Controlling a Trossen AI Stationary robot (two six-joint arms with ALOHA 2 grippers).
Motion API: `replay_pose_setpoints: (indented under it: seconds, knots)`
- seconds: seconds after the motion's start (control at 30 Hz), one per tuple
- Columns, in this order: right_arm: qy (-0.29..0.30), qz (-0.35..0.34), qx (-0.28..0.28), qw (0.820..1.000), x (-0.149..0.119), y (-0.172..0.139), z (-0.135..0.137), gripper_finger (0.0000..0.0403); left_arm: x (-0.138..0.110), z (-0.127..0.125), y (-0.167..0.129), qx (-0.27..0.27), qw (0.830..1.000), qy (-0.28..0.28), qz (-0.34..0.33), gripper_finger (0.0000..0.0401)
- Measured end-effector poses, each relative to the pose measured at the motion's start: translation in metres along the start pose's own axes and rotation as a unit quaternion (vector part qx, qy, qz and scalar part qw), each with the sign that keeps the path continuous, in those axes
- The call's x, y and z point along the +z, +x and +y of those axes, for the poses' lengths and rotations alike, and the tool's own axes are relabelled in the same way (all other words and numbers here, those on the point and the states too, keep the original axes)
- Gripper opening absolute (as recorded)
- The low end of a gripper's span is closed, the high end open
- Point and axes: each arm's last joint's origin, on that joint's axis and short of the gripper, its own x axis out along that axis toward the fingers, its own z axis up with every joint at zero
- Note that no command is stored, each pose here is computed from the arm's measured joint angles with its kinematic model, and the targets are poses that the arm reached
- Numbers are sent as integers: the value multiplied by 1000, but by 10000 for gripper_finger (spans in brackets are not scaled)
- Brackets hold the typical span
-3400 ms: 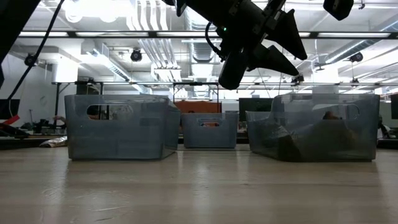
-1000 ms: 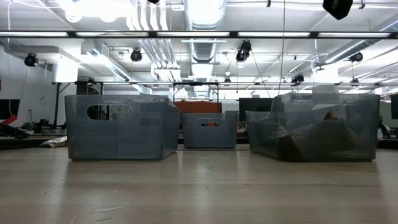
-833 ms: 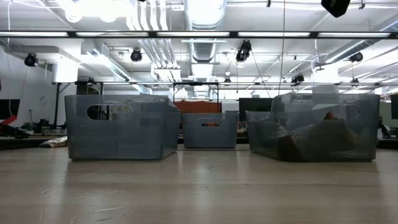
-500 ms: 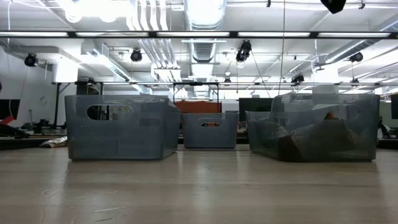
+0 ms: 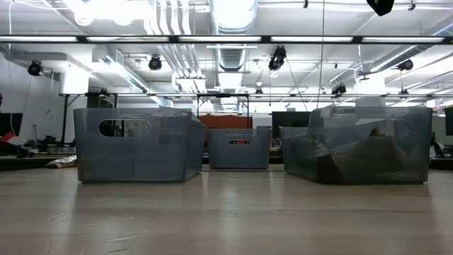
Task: Pick and place Granola Bars by type
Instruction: Put the red granola bar into the bottom left black bin
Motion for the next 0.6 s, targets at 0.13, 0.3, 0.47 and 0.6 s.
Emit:
replay_pose_setpoints:
  seconds: [0.13, 0.3, 0.47, 0.6]
  knots:
    - [15, -12, -9, 1000, 3, -1, 0, 12, 0, 1, -3, 0, 1000, 3, -1, 0]
    - [23, -22, -5, 999, 12, -5, 4, 12, -1, 1, -4, 0, 1000, 9, 1, 0]
    - [11, -36, 2, 999, 25, -9, 9, 12, -1, 1, -3, 1, 1000, 12, 3, 0]
    - [-3, -48, 0, 999, 38, -11, 14, 12, -2, 1, -3, 2, 1000, 15, 8, 0]
